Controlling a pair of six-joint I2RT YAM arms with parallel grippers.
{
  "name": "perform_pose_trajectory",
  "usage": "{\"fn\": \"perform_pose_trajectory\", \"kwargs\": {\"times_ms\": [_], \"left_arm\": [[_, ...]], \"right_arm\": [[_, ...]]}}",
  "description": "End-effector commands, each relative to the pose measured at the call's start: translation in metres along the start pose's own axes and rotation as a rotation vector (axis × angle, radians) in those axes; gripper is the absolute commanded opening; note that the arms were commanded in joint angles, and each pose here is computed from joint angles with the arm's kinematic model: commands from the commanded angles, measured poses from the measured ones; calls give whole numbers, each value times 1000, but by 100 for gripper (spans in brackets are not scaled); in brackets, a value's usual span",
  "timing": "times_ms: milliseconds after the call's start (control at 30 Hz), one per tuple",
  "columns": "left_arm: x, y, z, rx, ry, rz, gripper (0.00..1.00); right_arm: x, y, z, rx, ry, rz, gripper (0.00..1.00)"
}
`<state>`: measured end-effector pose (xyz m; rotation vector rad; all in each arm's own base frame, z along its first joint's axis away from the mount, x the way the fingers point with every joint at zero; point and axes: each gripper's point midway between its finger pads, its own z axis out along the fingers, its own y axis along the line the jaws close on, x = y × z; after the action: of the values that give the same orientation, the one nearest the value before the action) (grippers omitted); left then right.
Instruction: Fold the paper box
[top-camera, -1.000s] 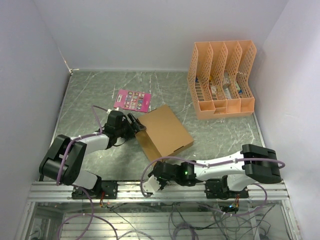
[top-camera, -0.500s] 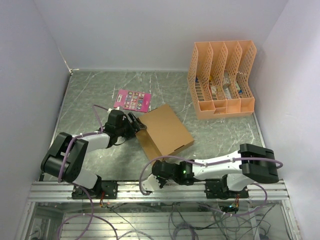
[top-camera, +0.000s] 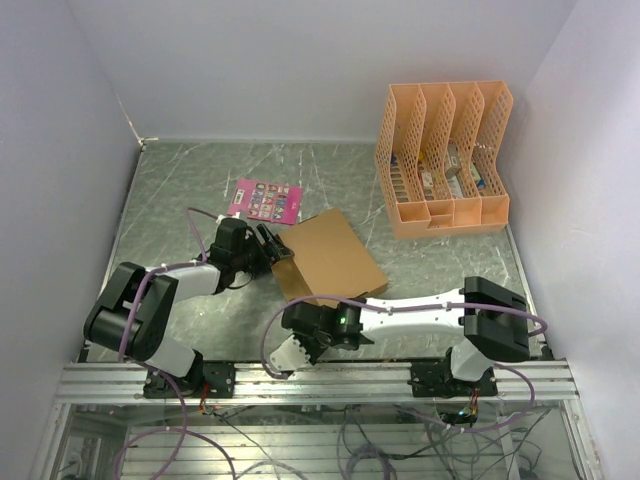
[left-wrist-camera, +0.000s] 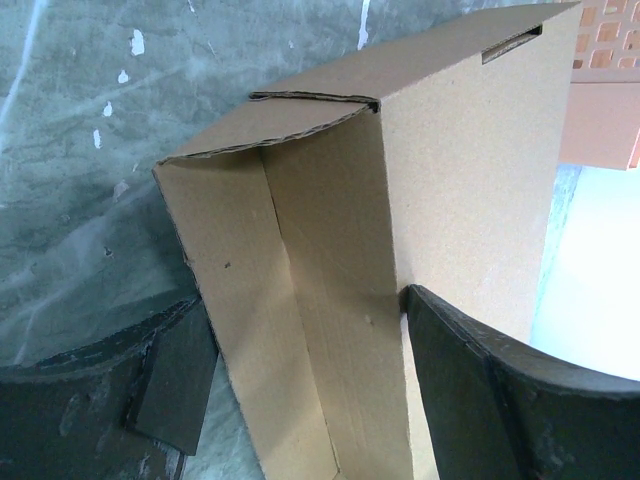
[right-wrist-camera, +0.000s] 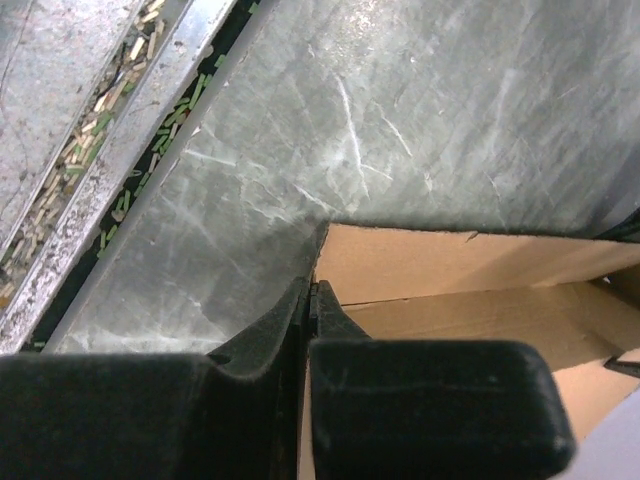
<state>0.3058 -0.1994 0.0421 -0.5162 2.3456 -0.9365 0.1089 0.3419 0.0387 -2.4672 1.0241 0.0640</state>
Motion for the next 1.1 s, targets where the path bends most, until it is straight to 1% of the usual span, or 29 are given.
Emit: {"fn": "perform_pose_trajectory", "kwargs": {"times_ms": [0,67,433,700,1067], "left_arm": [[20,46,1,-167,71,9,80],[20,46,2,-170,74,10,80],[22,51,5,-179,87,9,80],[21,50,6,-181,87,13,80],[24,56,8,-185,100,7,79]], "right_arm": [[1,14,-2,-132,-24,-50,0],[-3,8,-4,-137,-38,-61,0],[0,10,0,-265,-48,-118,0],[-1,7,4,-304,-51,-148,0],[9,-7,1,-325,-69,-165,0]]}}
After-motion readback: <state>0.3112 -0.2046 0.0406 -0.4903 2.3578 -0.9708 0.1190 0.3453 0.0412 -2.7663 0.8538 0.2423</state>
